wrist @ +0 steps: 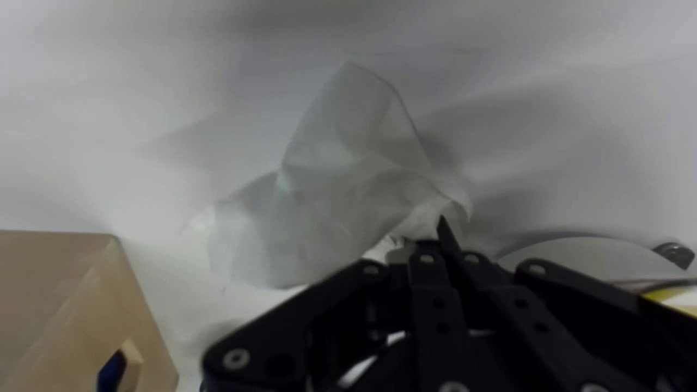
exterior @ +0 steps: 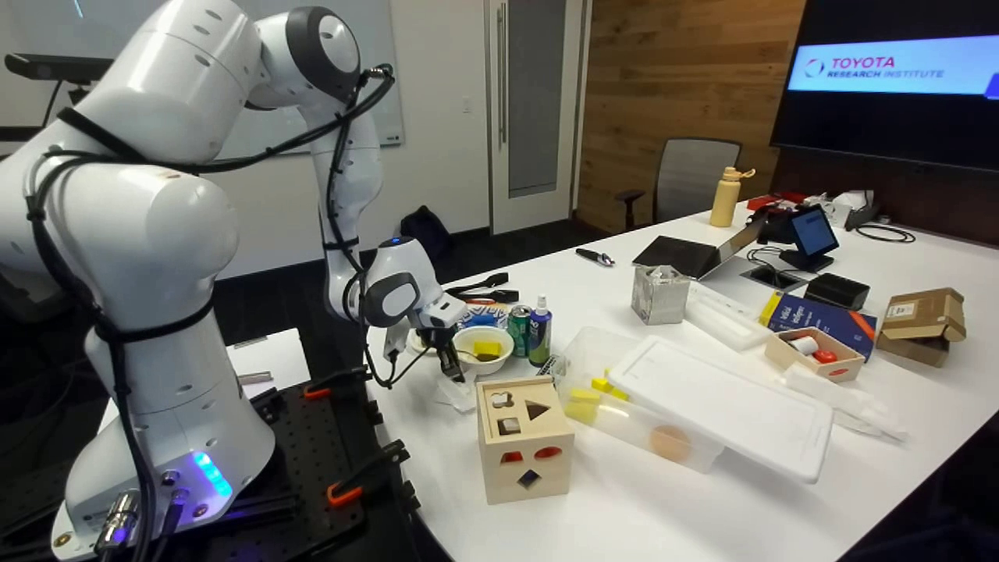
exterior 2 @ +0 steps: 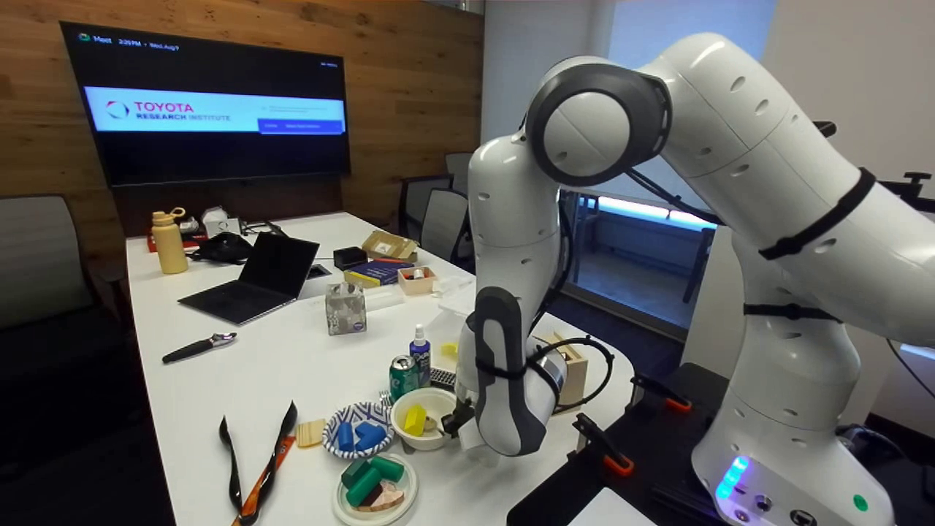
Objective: Put the spoon in the bowl, then use the paper towel to clean the surface
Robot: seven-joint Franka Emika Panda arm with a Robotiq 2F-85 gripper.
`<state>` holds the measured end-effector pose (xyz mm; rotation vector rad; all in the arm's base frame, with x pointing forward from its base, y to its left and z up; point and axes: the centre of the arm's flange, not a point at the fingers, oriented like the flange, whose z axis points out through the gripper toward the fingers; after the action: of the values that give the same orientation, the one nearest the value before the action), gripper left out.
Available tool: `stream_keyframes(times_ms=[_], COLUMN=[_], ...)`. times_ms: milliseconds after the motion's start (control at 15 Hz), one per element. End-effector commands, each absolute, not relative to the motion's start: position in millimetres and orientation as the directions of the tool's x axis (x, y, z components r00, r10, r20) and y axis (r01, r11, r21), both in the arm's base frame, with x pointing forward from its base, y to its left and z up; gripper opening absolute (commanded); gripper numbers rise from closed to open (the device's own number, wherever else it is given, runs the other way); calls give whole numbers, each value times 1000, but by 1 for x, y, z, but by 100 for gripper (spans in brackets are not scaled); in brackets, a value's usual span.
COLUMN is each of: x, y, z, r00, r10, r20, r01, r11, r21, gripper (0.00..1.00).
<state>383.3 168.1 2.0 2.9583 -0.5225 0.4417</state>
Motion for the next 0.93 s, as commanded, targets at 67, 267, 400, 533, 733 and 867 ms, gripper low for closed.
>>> stream_keyframes(times_ms=[67, 267, 400, 533, 733, 867], x=[378, 371, 371, 373, 375, 375], y=[165, 151, 141, 128, 115, 115], z=[10, 14, 16, 16, 7, -1], r00=[917, 895, 878, 875, 870, 871], r10=[-362, -425, -452, -447, -437, -439], r20=[167, 140, 154, 186, 227, 221], r01=[-372, -442, -476, -483, -488, -484], r11=[-928, -886, -854, -833, -826, -846], r21=[27, 142, 209, 268, 283, 226], gripper=[0, 0, 0, 0, 0, 0])
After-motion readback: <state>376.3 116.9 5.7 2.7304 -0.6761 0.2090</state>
